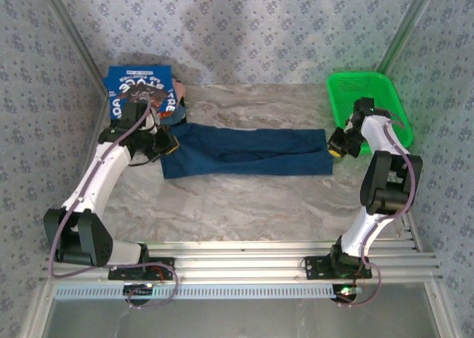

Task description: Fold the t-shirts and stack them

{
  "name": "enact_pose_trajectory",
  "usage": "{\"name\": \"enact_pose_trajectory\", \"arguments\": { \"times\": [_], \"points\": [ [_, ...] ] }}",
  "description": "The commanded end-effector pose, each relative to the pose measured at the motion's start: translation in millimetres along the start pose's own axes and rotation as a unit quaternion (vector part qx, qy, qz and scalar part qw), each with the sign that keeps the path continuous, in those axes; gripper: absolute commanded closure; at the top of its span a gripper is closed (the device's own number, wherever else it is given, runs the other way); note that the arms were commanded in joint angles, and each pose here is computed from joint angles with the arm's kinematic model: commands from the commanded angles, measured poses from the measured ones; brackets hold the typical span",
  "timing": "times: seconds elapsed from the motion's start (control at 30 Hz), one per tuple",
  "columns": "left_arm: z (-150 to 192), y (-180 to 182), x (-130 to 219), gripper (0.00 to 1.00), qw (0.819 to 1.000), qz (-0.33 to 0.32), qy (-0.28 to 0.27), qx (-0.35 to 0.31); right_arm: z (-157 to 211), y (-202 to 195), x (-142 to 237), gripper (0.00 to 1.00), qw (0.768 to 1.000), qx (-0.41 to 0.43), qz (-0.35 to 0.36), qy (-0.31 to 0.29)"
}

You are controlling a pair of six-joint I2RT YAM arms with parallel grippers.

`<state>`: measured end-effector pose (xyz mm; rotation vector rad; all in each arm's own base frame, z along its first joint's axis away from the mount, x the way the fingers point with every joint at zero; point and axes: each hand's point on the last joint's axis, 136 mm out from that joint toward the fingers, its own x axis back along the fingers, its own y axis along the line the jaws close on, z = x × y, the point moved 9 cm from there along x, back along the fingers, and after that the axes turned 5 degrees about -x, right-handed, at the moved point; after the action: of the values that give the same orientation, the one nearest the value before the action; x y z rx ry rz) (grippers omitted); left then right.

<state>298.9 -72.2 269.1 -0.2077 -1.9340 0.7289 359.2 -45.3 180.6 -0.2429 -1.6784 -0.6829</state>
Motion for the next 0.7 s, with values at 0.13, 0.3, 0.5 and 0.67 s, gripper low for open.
{"name": "enact_pose_trajectory", "arguments": {
  "times": [0.13, 0.3, 0.5, 0.67],
  "points": [
    [-27, -12, -11, 1.00, 0.999, 0.020, -0.004, -0.039, -9, 2, -11, 1.00, 0.999, 0.026, 0.033, 0.012],
    [-43, -15, -24, 1.00, 0.999, 0.015, 0.002, -0.052, -14, 4, -18, 1.00, 0.999, 0.030, 0.041, 0.014],
    [-60, -19, -37, 1.00, 0.998, 0.007, 0.004, -0.070, -20, 9, -25, 1.00, 0.998, 0.038, 0.056, 0.009],
    [-69, -17, -50, 1.00, 0.997, -0.002, 0.011, -0.074, -28, 15, -32, 1.00, 0.996, 0.052, 0.068, 0.009]
  ]
}}
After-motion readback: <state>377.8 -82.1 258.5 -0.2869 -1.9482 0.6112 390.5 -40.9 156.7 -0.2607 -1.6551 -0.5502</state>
